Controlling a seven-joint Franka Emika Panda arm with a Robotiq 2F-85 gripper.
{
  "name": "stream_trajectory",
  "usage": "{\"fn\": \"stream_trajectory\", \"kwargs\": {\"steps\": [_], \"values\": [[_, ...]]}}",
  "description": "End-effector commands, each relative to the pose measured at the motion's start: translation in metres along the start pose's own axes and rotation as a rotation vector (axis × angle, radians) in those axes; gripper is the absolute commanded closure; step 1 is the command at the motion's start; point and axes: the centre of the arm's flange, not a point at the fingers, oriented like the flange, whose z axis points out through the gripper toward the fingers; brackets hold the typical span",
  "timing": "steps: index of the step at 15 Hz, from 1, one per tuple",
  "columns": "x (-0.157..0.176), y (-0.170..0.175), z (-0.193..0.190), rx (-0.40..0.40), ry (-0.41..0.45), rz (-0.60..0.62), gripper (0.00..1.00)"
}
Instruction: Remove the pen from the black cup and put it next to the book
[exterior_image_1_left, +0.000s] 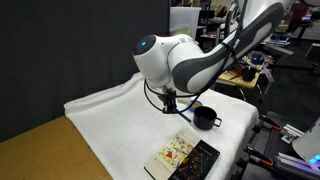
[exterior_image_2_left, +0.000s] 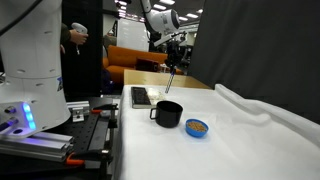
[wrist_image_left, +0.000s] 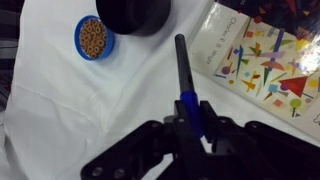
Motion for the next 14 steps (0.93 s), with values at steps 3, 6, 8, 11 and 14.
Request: {"fn": "stream_trajectory", "kwargs": {"steps": [3,6,8,11,14], "values": [[0.001,-0.024,-0.013,0.011,0.028,-0.030,0.95],[-0.003,-0.042,-0.016,0.008,0.035,-0.064,0.95],[-0.004,-0.051,-0.016,0.005,0.035,-0.081,0.95],[-0.006,-0.065,-0.012,0.004,0.030,-0.109,0.95],[-0.009,-0.080,-0.008,0.001,0.024,-0.138,0.95]]}}
